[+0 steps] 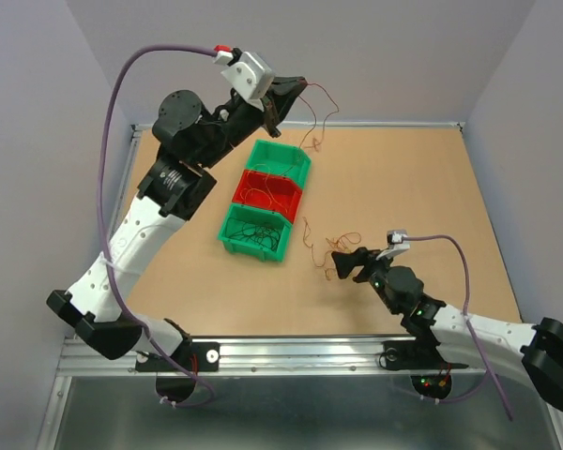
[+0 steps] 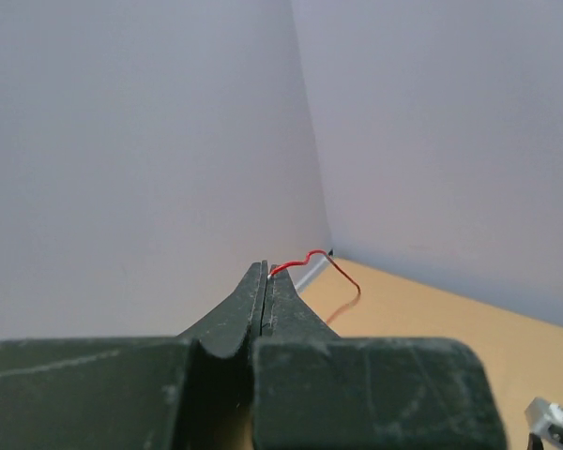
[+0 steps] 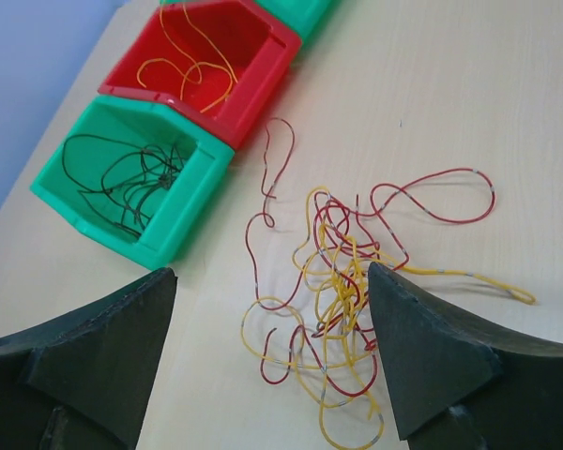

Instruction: Untangle the cables

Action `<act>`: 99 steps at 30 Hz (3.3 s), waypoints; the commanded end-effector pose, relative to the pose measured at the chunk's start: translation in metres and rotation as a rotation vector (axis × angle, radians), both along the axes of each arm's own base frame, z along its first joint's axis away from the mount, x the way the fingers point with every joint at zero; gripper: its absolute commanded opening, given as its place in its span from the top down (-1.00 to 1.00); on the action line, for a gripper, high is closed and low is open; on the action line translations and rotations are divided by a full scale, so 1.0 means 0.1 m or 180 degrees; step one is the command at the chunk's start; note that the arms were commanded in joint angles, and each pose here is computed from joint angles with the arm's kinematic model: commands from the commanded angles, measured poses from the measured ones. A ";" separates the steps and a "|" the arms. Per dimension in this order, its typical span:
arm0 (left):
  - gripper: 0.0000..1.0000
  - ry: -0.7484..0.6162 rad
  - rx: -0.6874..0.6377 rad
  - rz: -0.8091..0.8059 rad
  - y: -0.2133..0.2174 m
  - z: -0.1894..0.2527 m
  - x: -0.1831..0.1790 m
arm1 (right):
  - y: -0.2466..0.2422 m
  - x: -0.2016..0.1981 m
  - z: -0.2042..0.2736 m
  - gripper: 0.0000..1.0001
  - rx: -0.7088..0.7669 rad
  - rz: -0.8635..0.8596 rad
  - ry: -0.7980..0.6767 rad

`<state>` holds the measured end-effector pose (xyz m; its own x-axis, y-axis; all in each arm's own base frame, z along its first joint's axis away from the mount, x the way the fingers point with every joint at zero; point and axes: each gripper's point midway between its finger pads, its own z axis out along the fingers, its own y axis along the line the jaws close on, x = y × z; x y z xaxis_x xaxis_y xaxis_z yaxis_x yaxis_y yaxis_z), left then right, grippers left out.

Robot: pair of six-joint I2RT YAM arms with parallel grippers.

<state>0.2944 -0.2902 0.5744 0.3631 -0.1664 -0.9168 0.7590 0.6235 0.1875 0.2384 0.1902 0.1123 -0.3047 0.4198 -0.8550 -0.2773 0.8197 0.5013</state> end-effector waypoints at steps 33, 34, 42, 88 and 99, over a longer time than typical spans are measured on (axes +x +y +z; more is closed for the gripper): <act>1.00 0.0704 0.1353 0.0599 0.13 -2.91 2.77 | -0.23 -0.11 0.36 -0.79 0.0005 -0.0089 -0.0271; 1.00 0.0730 0.1391 0.0728 0.19 -2.96 2.84 | -0.23 -0.11 0.35 -0.79 -0.0001 -0.0084 -0.0260; 1.00 0.1303 0.1676 0.1849 0.67 -3.55 3.41 | -0.22 -0.12 0.32 -0.79 0.0007 -0.0066 -0.0242; 1.00 0.1988 0.2881 0.1606 0.58 -4.67 2.94 | -0.21 -0.14 0.31 -0.78 0.0006 -0.0032 -0.0237; 0.86 0.2341 0.3473 0.1318 0.76 -5.07 2.53 | -0.17 -0.14 0.31 -0.78 0.0003 0.0036 -0.0213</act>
<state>0.5721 -0.2190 0.0647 -0.4016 0.7165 -0.5704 0.6311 0.6678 0.3946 0.2241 0.1683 0.1332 -0.2591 0.4094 -0.8748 -0.2959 0.8285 0.4754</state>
